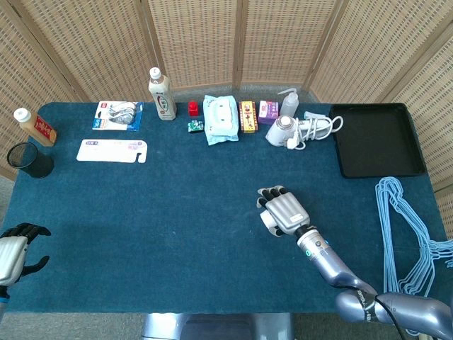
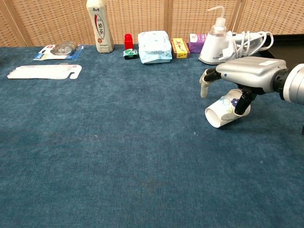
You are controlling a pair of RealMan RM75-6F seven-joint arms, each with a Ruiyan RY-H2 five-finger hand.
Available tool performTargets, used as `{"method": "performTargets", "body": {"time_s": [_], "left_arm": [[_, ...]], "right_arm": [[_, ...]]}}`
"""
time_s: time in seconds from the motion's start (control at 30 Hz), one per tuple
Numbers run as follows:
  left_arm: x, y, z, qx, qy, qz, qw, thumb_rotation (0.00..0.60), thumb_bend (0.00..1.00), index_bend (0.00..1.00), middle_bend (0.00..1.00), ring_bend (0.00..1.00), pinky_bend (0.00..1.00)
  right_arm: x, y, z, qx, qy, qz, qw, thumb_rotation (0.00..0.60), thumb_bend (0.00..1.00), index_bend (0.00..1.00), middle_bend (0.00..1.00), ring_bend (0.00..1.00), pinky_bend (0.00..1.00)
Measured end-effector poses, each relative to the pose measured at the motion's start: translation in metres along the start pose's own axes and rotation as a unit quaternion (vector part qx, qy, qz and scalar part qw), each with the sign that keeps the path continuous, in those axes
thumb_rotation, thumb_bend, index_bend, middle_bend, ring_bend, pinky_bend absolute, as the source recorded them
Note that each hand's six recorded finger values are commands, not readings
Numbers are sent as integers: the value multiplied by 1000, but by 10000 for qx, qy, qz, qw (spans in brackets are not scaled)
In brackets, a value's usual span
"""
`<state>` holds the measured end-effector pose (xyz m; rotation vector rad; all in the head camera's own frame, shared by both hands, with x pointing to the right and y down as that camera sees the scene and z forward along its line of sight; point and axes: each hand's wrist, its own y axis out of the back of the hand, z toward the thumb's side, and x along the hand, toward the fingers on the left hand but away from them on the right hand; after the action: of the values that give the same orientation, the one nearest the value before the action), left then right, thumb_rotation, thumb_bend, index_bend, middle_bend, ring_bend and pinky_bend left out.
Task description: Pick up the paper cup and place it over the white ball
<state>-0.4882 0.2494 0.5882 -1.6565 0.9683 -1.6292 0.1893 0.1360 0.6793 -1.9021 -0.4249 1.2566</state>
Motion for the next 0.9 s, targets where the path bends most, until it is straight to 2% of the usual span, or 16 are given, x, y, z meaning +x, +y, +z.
{"method": "performTargets", "body": {"time_s": [0.3, 0.7, 0.9], "left_arm": [[0, 0, 0, 1, 5, -1, 10000, 556, 228, 374, 382, 246, 276], [-1, 0, -1, -1, 20, -4, 10000, 559, 229, 374, 382, 246, 276], [-2, 0, -2, -25, 27, -4, 10000, 556, 229, 374, 383, 245, 276]], "right_arm": [[-3, -8, -1, 477, -34, 27, 9989, 583, 264, 338, 170, 175, 146], [-5, -16, 0, 754, -21, 78, 9971, 583, 264, 365, 176, 176, 147], [-7, -18, 1, 813, -45, 44, 9967, 583, 264, 437, 200, 194, 153]]}}
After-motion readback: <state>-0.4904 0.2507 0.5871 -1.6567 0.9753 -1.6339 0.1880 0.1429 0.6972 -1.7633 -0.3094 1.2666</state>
